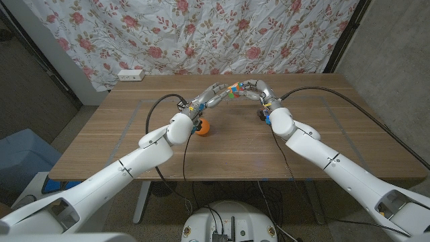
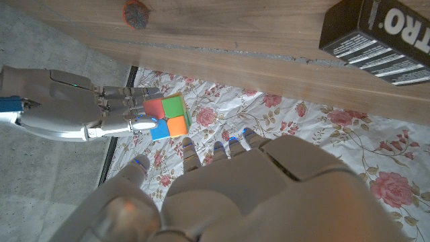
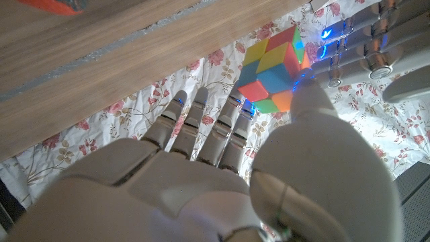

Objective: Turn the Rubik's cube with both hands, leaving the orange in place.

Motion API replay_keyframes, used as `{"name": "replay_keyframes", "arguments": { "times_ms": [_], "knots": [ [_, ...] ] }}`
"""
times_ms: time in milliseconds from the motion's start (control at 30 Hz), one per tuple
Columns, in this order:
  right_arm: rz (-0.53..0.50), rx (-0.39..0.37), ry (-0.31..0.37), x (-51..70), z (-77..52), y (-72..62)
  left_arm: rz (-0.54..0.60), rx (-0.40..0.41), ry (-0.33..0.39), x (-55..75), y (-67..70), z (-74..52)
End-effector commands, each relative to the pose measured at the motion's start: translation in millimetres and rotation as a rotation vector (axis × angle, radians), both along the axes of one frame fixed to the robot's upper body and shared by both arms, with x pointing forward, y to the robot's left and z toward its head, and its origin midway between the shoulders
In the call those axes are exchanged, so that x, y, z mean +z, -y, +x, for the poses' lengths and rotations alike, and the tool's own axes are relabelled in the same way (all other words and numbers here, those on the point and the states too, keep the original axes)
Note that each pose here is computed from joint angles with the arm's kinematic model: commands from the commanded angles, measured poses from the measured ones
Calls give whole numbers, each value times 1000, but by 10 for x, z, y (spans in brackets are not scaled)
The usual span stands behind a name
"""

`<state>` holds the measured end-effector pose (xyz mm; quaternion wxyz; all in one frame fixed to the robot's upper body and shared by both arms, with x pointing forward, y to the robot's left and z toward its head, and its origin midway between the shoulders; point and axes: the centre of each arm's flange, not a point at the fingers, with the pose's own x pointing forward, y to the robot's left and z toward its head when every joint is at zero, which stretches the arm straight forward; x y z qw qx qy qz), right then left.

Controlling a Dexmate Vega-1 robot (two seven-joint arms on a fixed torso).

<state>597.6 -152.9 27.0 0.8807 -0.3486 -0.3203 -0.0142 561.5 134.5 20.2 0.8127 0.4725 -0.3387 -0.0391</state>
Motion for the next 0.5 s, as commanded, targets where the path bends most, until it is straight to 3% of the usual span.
{"name": "replay_keyframes", "arguments": {
  "times_ms": [33, 500],
  "knots": [
    [13, -5, 9, -11, -23, 1, 7, -5, -10, 15, 2, 17],
    [14, -14, 30, -6, -67, 4, 5, -5, -10, -3, 9, 8]
  ]
}}
